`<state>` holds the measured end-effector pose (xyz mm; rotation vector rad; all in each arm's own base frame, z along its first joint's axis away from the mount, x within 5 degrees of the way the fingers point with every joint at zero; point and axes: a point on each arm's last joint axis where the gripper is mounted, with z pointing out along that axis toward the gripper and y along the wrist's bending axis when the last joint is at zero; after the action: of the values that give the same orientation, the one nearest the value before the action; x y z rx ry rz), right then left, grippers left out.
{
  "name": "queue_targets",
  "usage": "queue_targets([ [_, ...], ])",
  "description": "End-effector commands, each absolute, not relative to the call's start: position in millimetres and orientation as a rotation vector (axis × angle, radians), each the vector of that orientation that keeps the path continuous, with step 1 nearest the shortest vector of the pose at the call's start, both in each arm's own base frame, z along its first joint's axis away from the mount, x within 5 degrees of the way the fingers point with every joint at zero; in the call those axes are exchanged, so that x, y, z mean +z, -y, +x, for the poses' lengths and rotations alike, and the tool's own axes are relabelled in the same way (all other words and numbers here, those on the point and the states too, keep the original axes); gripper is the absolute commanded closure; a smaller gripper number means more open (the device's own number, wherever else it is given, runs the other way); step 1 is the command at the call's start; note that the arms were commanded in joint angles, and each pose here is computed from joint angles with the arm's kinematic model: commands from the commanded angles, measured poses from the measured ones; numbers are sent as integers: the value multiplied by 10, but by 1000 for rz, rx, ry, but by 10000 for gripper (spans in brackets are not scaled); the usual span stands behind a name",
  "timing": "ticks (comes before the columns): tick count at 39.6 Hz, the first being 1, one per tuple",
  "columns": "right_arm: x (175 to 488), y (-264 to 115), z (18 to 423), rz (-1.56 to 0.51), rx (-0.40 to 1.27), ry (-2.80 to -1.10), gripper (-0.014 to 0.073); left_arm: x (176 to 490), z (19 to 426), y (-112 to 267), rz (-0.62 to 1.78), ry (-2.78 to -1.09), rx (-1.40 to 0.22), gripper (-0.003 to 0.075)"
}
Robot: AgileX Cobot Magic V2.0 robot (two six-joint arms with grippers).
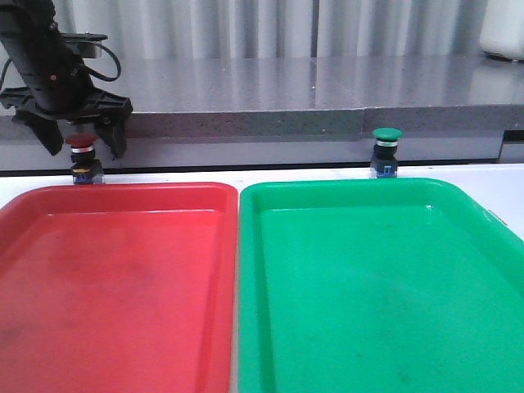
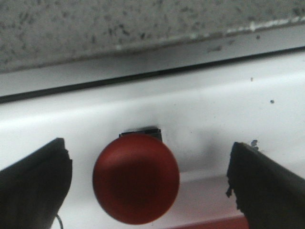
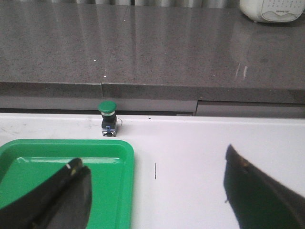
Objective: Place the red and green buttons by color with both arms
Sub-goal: 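Move the left gripper down over the red push button, then close the left gripper on the red button and lift it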
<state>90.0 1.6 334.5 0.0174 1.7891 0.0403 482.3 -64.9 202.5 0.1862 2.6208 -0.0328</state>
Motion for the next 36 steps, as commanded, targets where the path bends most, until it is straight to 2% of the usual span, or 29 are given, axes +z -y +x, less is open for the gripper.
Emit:
queue_targets([
  [1,3516,-9,914,19,31,-1689,6,2401,4824,666,152,-2510,-63,181],
  [9,3516,-9,914,19,31,-1689,6,2408,4833,667,151,-2497,-64,483],
  [15,3516,-9,914,19,31,-1689,6,2453,4837,668,151,-2497,-64,636],
  [17,3516,-9,914,19,31,-1689,6,2503,4833,667,151,-2503,-63,658],
  [26,3516,-9,914,19,31,-1689,6,2922,4688,641,148,-2478,-65,659],
  [36,3516,-9,914,19,31,-1689,6,3191,4258,726,120,-2432,-198,659],
])
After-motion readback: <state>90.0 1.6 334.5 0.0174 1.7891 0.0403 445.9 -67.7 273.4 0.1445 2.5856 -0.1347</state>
